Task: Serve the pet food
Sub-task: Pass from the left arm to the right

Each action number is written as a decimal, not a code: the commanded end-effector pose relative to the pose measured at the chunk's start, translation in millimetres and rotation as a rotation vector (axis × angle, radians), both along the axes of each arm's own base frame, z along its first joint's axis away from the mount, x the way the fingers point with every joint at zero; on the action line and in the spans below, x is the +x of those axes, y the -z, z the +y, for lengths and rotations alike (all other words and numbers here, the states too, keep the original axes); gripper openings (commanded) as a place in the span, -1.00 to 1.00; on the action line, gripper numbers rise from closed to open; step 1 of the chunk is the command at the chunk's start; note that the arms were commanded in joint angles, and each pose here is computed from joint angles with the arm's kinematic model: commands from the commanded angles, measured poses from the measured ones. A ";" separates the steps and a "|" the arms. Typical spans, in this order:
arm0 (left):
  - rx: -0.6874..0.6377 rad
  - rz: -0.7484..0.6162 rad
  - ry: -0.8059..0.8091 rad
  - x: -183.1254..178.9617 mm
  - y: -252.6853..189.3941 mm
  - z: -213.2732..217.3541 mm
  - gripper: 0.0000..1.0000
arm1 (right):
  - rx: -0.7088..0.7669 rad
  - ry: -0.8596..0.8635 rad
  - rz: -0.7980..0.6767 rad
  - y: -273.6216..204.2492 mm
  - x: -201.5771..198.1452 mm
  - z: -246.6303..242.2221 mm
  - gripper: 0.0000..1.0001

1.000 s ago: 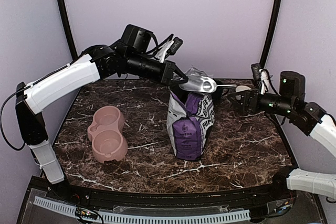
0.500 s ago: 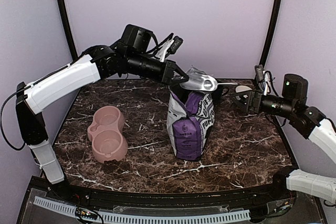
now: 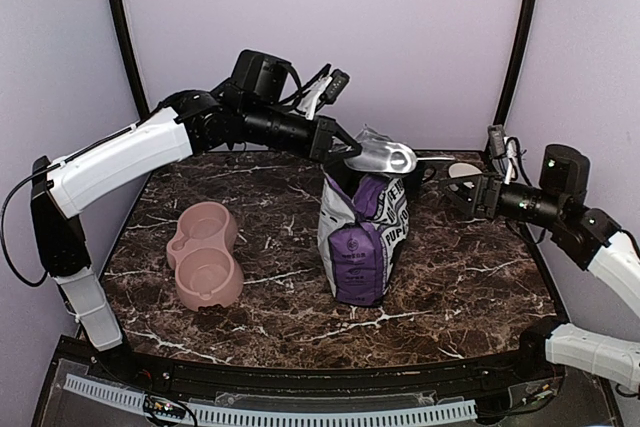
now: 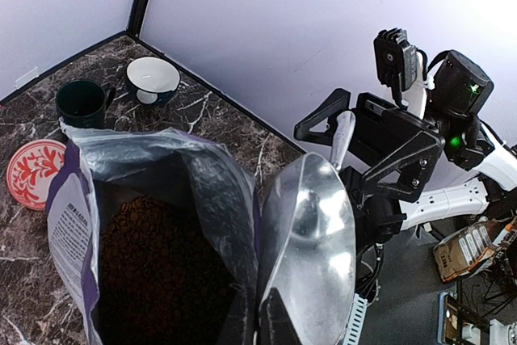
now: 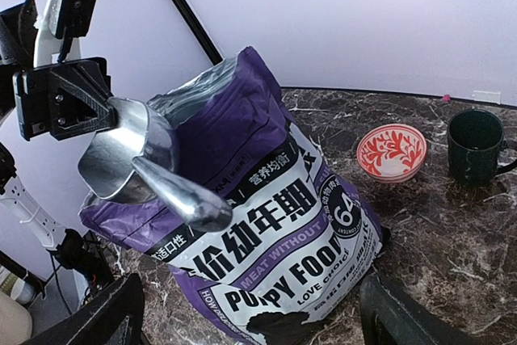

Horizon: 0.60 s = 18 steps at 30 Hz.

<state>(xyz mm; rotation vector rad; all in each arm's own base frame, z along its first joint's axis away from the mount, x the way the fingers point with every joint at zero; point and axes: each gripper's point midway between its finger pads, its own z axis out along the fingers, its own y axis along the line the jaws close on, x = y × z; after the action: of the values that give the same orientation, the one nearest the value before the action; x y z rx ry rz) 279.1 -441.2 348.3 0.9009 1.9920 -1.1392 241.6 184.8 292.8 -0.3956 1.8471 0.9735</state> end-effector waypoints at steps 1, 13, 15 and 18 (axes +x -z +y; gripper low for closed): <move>-0.101 -0.066 0.037 -9.1 -36.9 0.9 -1.00 | 0.033 0.006 -0.071 -12.5 -1.9 -3.5 0.86; -0.148 -0.059 0.077 -3.3 -39.2 -17.7 -1.00 | 0.094 -0.010 -0.097 -20.8 -10.0 -13.1 0.86; -0.153 -0.060 0.077 -3.1 -40.6 -18.1 -1.00 | 0.106 -0.020 -0.101 -22.4 -12.2 -12.4 0.86; -0.158 -0.057 0.079 -3.8 -41.8 -18.2 -1.00 | 0.121 -0.032 -0.104 -23.8 -14.6 -11.3 0.86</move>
<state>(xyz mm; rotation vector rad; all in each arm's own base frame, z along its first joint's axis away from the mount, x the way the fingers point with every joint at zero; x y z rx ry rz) 280.4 -458.4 356.9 0.9249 1.9116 -1.2291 232.1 170.8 302.5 -0.3725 1.7571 1.0158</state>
